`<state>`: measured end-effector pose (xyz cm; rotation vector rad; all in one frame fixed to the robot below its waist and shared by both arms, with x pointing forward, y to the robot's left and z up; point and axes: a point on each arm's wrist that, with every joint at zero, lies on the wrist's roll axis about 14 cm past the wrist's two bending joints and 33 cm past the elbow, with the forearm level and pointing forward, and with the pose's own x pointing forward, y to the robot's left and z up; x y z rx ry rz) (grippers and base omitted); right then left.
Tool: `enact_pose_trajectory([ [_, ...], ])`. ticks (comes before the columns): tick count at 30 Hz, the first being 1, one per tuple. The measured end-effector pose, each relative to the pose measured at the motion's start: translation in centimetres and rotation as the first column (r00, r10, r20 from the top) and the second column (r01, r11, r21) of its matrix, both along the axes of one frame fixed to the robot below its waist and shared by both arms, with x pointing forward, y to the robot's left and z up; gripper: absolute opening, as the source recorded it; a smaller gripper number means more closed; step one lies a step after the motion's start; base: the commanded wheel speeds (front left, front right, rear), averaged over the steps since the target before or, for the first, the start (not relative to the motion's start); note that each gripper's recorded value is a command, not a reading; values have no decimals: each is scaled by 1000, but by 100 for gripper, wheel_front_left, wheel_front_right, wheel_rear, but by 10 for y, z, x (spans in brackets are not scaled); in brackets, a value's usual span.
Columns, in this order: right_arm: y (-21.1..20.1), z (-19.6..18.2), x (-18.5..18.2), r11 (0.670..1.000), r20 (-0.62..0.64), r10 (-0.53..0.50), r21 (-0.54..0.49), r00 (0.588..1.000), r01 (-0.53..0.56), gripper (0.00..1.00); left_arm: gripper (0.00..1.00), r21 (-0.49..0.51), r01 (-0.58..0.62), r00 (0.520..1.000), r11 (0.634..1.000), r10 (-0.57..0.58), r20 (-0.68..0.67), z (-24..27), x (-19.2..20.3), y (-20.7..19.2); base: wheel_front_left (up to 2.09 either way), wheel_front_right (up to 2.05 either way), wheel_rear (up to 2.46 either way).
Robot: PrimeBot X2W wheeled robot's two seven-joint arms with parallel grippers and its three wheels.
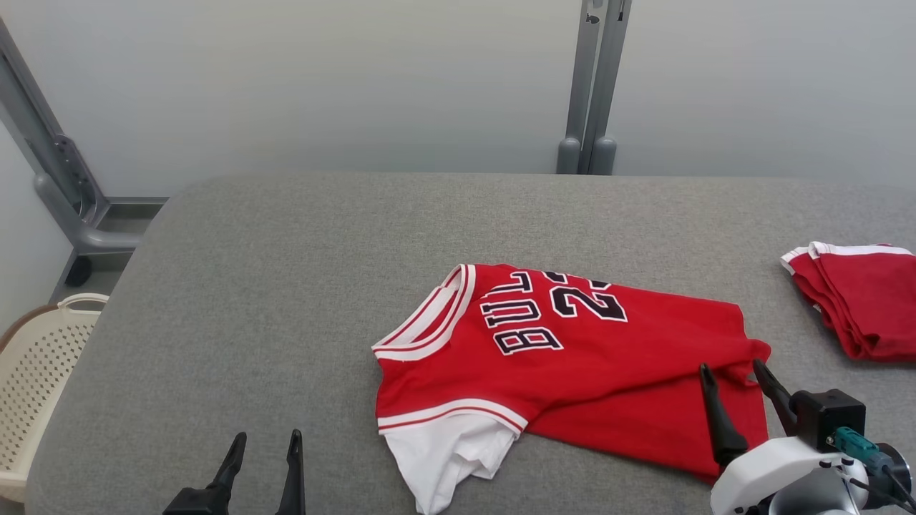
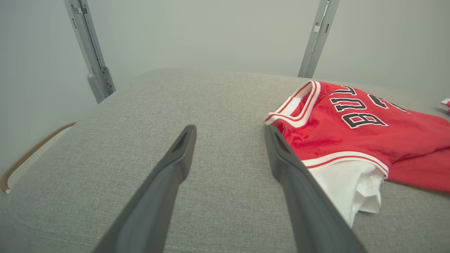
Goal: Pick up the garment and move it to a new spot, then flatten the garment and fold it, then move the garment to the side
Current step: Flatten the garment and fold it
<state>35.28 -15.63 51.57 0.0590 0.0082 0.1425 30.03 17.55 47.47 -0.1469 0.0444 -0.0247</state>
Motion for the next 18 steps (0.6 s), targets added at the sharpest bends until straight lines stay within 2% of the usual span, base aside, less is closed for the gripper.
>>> enact_pose_trajectory([
  [8, -1, -2, 2, 1000, -13, -1, -2, 1000, 1, 100, 100, -14, 25, 999, 1000, -25, -29, -5, 0, -7, 0, 0, 0],
  [13, -1, -11, 4, 1000, -61, -1, -7, 998, 1, 100, 100, -65, 105, 987, 992, -112, -117, -22, -5, -31, 0, 0, 0],
  [18, -5, -16, 5, 1000, -95, -13, -12, 995, 12, 100, 100, -128, 171, 954, 977, -197, -225, -44, -13, -55, 0, 0, 0],
])
